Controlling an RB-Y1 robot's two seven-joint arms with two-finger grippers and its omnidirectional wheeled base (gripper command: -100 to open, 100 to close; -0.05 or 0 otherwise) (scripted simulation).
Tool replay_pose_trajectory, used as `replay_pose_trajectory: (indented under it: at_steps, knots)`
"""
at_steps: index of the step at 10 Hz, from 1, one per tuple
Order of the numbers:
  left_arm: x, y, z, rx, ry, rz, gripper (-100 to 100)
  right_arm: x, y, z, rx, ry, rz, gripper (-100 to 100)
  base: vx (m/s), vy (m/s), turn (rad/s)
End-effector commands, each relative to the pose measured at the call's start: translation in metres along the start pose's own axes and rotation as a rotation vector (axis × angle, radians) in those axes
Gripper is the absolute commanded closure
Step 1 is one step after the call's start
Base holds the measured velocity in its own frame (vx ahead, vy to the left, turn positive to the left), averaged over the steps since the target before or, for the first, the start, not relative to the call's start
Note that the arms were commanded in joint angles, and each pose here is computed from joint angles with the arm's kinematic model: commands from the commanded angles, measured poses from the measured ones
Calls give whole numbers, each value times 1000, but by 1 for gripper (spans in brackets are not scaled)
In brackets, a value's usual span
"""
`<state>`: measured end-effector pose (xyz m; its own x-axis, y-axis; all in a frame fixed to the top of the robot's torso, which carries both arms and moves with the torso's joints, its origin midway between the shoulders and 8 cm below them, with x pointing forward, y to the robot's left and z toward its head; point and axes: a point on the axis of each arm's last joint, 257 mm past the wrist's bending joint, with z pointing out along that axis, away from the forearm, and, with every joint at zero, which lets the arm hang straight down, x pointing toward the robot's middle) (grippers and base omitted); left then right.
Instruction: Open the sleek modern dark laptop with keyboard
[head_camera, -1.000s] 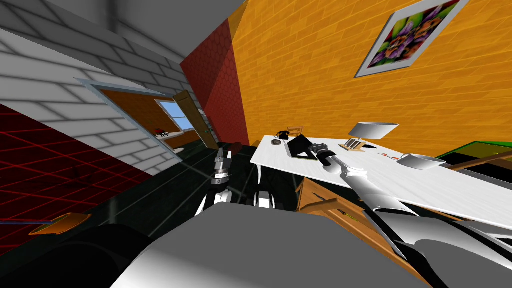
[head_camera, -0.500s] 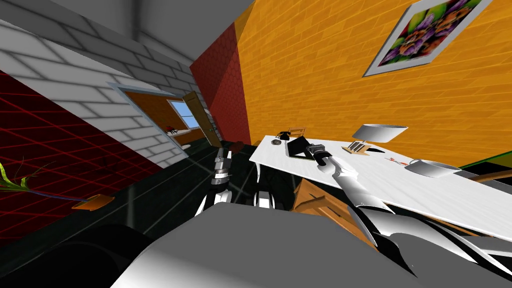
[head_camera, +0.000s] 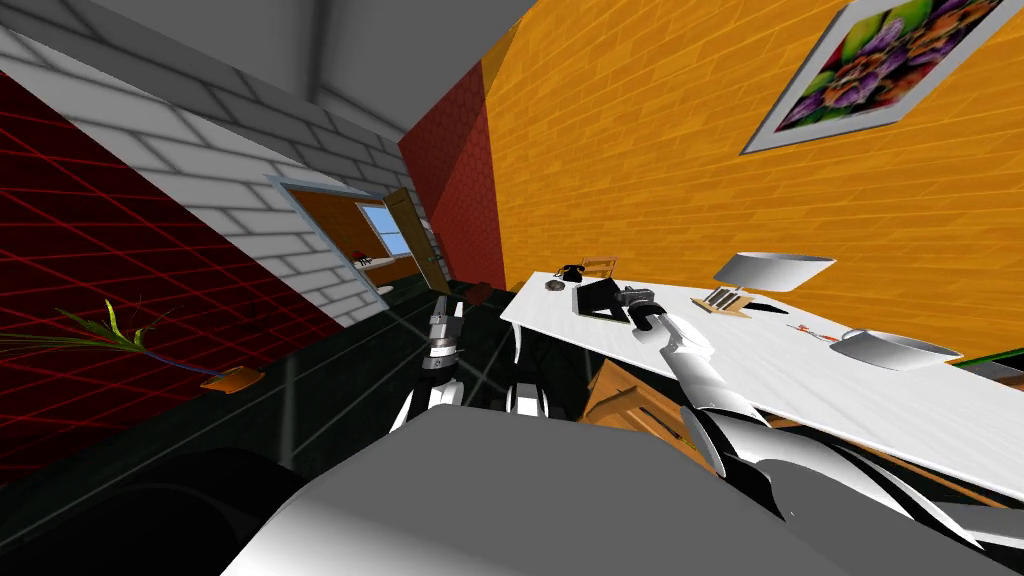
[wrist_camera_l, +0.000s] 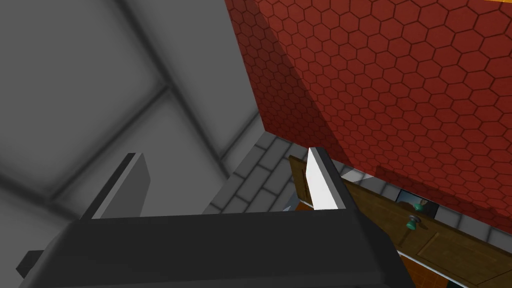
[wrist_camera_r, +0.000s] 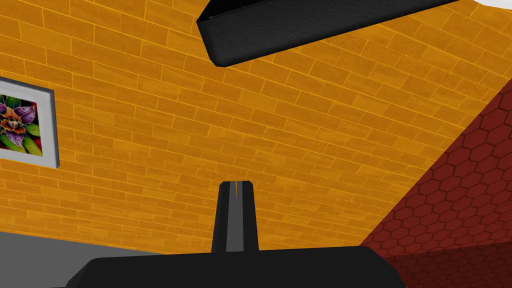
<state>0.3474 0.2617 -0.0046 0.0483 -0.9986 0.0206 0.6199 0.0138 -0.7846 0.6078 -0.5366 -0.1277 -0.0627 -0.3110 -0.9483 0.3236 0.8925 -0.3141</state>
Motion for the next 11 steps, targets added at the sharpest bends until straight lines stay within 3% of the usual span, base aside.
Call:
replay_pose_trajectory:
  at_steps: [1, 8, 9, 10, 11]
  knots:
    - [0, 0, 0, 0, 0, 0, 0, -14, -11, 15, 22, 8, -6, -100, -107, -28, 135]
    - [0, 0, 0, 0, 0, 0, 0, -47, -51, 44, 99, 27, -22, -100, -87, -19, 92]
    - [0, 0, 0, 0, 0, 0, 0, -45, -47, 43, 90, 25, -21, -100, -32, -5, 16]
    - [0, 0, 0, 0, 0, 0, 0, -45, -48, 43, 92, 26, -21, 0, -9, -1, -4]
    - [0, 0, 0, 0, 0, 0, 0, -45, -48, 43, 92, 26, -21, 0, 0, 0, 0]
